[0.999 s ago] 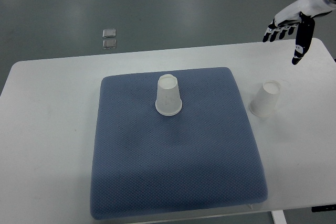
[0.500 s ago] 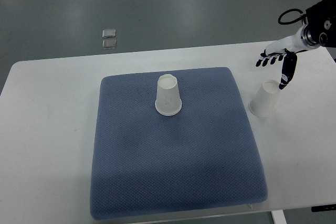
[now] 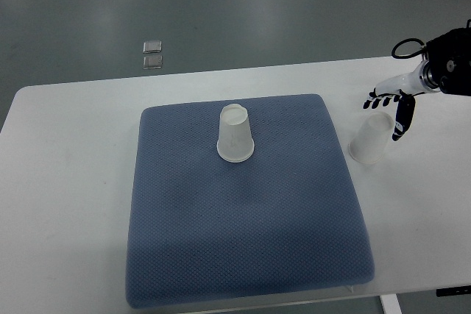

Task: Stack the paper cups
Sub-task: 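Lower the right hand and close its fingers around the loose cup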

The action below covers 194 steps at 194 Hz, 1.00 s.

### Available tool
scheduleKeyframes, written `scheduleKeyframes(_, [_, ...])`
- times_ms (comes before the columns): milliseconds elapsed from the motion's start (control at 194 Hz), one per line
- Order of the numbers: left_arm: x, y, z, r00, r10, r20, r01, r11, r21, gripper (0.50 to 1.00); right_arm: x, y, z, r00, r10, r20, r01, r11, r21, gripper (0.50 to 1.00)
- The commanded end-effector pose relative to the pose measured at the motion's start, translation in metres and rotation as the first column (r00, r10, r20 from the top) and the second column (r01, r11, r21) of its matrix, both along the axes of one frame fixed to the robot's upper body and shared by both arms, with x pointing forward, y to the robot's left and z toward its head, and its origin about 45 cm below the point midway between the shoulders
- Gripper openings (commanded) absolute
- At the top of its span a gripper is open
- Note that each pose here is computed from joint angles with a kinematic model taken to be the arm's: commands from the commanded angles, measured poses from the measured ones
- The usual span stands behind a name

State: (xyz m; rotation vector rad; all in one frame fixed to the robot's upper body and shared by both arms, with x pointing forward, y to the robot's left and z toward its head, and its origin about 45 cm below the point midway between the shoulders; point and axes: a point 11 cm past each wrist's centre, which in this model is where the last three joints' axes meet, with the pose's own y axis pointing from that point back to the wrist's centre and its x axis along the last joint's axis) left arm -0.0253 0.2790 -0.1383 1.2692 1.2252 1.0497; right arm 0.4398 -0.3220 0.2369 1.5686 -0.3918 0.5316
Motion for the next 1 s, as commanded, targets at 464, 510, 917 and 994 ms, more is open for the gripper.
scheduleKeyframes(464, [0.0,0.0,0.0,1.0,0.0,0.001,0.0,1.0,0.0,1.0,0.0,0.0,-0.018,1.0,-0.012,-0.006,0.012,1.0,0.016,0.903])
scheduleKeyframes(510, [0.0,0.0,0.0,1.0,0.0,0.001,0.0,1.0,0.0,1.0,-0.001,-0.001,-0.018,1.0,-0.015,-0.006,0.016,1.0,0.015,0.903])
scheduleKeyframes(917, [0.0,0.0,0.0,1.0,0.0,0.001,0.0,1.0,0.0,1.0,-0.001,-0.009,-0.027,0.999,-0.032,-0.007,0.032,0.999,0.007,0.868])
scheduleKeyframes(994, [0.0,0.0,0.0,1.0,0.002,0.001,-0.002,1.0,0.002,1.0,-0.002,-0.01,-0.028,0.999,-0.034,-0.01,0.034,0.999,0.007,0.868])
